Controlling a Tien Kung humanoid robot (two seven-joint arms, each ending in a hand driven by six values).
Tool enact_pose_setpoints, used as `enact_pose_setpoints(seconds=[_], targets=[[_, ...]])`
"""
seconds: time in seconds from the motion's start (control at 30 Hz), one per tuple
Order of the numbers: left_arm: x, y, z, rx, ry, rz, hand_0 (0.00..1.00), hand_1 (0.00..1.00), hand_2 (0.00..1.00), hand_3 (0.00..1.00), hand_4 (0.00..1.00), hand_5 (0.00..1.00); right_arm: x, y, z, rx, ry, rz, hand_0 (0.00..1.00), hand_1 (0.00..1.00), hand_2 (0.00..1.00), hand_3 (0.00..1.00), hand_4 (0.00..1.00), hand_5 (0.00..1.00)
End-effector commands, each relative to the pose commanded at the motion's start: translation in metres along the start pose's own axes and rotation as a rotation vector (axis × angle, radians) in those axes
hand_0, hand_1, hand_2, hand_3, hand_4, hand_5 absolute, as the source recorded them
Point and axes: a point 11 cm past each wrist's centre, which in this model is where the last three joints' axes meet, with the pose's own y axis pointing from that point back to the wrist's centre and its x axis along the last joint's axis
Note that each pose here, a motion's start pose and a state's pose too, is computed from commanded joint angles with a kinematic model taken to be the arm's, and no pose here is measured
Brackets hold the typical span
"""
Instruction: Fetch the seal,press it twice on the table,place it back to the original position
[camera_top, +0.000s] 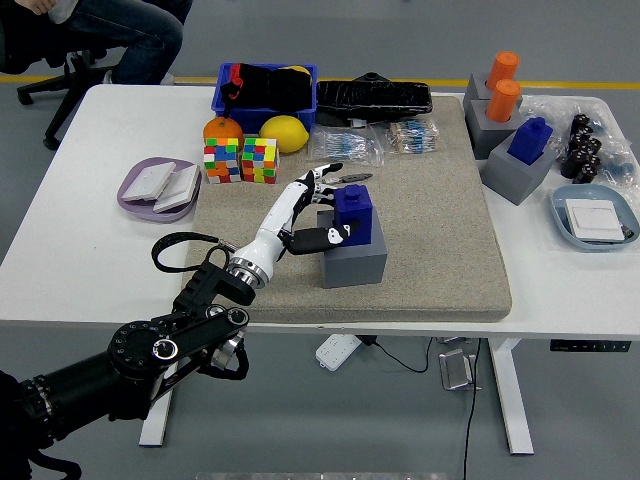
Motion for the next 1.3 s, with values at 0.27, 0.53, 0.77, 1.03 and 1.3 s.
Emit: enact_pose_setpoints(seconds=[0.27,0.53,0.77,1.03,1.3], targets=[[0.008,-0.003,0.006,-0.028,0.035,0.026,0.821,0.529,0.469,0.892,0.679,0.002,0.000,0.000,0.000,0.001,0.000,0.002,0.948,0.808,0.805,0.810,0.892,0.508],[0.028,-0.009,0.022,-0.089,0.040,0.083,0.820,0.542,0.469,0.890,0.689,0.002,-0.001,0.000,0.000,0.003,-0.003,0.000,0.949,0.806,0.802,0.810,0.892,0.505],[0.067,-0.012,0.015,-0.084,0.003,0.179,0.820,0.547,0.469,0.888,0.691,0.002,-0.002,0.000,0.001,0.002,-0.005,-0.002,0.949,0.805,0.802,0.811,0.893,0.504],[0.097,-0.006,-0.003,-0.060,-0.119,0.224,0.821,0.566,0.475,0.887,0.694,0.002,-0.001,0.000,0.001,0.003,-0.006,-0.002,0.950,0.805,0.802,0.812,0.894,0.502],[0.103,0.006,-0.028,-0.011,-0.167,0.235,0.821,0.569,0.477,0.885,0.694,0.002,-0.003,-0.001,0.001,0.004,-0.008,-0.004,0.950,0.802,0.802,0.812,0.894,0.501]])
